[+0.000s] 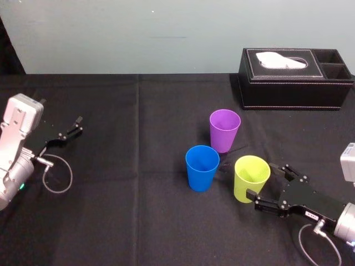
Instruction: Stack the three plastic cups sequentially using one hand.
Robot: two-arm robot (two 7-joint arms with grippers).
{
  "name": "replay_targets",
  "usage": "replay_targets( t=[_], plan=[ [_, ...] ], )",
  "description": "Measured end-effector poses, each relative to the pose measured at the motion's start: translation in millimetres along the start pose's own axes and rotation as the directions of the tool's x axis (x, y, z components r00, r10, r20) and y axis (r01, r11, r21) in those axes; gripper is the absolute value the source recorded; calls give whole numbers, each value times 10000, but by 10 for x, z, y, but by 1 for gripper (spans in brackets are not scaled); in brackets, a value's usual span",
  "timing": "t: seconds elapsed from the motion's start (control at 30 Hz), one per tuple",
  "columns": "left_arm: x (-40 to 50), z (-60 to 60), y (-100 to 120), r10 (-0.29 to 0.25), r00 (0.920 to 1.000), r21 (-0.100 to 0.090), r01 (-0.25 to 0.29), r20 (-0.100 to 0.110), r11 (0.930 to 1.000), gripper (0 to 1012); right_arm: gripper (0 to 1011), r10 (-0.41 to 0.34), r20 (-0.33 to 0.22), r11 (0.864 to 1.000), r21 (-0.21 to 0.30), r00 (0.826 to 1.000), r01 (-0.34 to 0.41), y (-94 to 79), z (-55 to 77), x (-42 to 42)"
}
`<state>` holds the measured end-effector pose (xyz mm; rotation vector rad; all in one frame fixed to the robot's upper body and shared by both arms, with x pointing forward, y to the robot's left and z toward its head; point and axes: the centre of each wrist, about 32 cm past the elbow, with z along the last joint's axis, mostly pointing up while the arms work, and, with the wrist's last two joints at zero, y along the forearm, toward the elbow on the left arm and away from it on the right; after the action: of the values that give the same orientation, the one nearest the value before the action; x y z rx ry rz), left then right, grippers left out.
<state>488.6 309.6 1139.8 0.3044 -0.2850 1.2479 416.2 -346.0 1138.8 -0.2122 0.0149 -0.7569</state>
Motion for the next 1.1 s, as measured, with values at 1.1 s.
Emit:
replay_targets(
  t=[1.1],
  plan=[
    [0,0,0,1,10000,2,-1,1,10000,1011,930,-149,-31,9999,17,9999,149,198,20,1]
  ],
)
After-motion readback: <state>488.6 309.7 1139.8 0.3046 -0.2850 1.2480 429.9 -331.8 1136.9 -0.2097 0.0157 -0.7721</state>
